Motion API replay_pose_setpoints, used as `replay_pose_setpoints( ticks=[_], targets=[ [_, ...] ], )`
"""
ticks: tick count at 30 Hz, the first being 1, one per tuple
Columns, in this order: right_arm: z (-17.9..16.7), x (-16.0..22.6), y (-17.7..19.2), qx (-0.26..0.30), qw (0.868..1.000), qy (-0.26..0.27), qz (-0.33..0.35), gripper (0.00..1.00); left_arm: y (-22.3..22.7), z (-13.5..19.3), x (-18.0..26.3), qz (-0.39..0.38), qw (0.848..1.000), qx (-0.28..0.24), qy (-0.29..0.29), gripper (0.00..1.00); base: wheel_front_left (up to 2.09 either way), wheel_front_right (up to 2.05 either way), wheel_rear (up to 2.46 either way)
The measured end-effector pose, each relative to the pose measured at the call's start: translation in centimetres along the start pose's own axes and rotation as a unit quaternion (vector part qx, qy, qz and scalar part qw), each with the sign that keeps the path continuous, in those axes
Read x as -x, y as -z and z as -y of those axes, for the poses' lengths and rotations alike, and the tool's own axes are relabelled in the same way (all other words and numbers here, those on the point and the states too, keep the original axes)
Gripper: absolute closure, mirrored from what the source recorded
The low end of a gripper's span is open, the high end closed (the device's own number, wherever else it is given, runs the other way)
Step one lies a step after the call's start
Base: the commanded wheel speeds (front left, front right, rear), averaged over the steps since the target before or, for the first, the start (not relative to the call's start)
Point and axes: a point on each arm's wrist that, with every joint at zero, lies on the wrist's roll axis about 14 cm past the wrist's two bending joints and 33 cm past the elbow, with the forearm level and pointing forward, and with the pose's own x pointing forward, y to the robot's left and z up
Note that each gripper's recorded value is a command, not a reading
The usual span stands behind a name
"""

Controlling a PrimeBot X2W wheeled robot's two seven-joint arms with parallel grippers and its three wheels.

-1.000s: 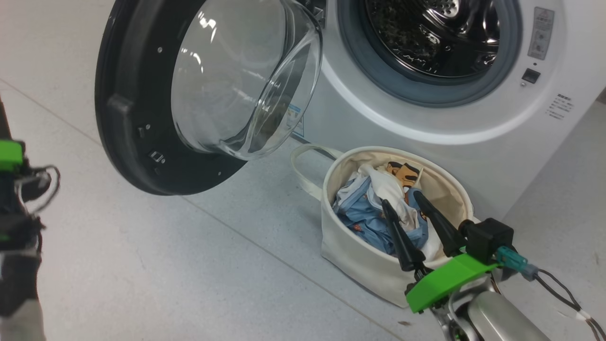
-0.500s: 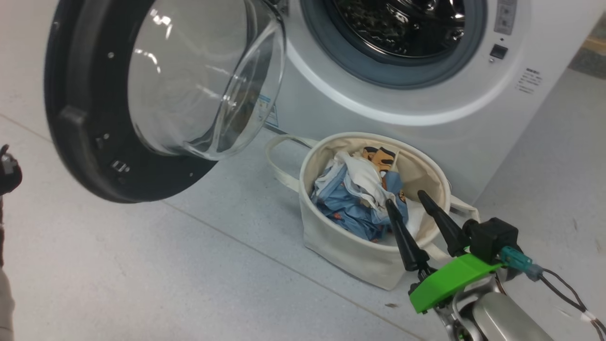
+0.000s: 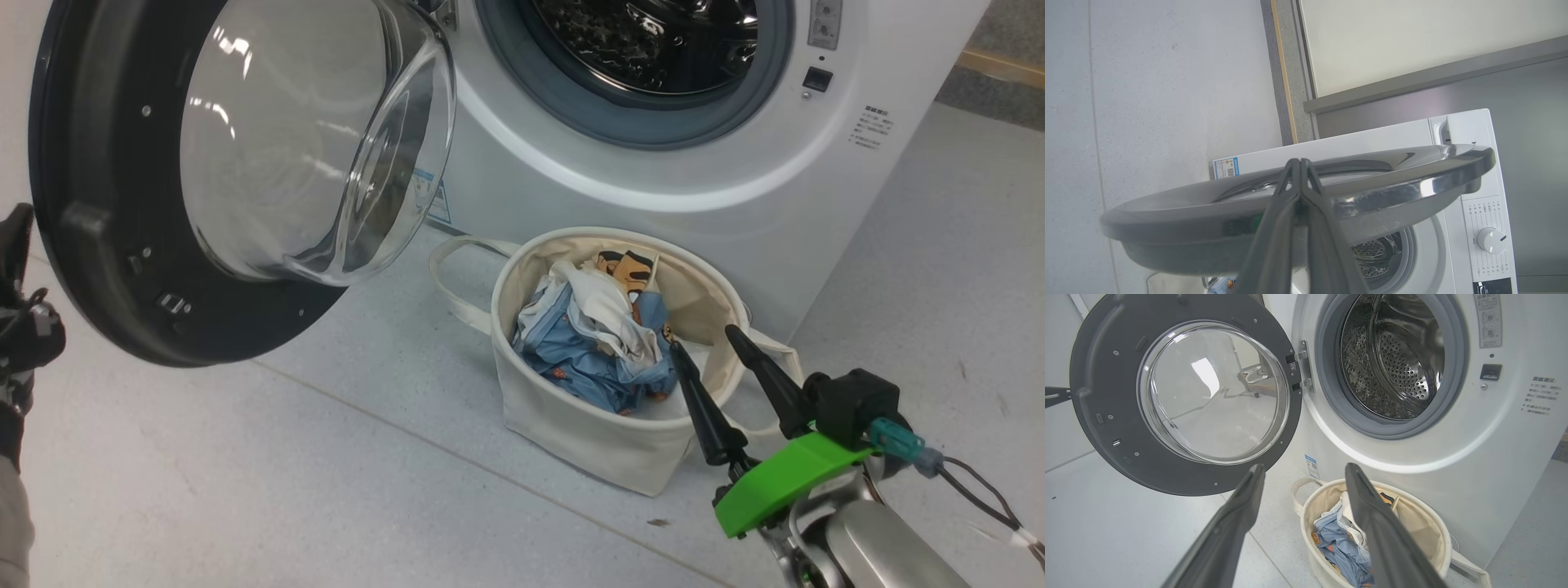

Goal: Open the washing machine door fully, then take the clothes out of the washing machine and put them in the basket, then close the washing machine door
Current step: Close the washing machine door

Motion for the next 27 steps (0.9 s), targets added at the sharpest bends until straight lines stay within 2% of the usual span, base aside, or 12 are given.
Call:
replay_pose_setpoints(
  ticks=[6,11,18,27],
  targets=[
    [0.0,0.1,-0.2,0.002,1.000,0.001,0.000,0.00,1.4,0.6,-0.2,-0.039,0.999,-0.005,0.009,1.00,0.00,0.00,0.00],
    [0.3,0.2,0.1,0.000,1.000,0.004,-0.002,0.00,3.6,0.6,-0.7,-0.078,0.996,-0.046,0.010,1.00,0.00,0.00,0.00],
    [1.2,0.5,-0.1,-0.005,1.000,0.021,0.003,0.00,9.6,3.9,-1.1,-0.148,0.983,-0.071,0.078,1.00,0.00,0.00,0.00],
    [2.2,1.6,0.1,-0.021,0.998,0.052,0.013,0.00,16.7,3.4,1.1,-0.211,0.966,-0.085,0.122,1.00,0.00,0.00,0.00]
  ],
)
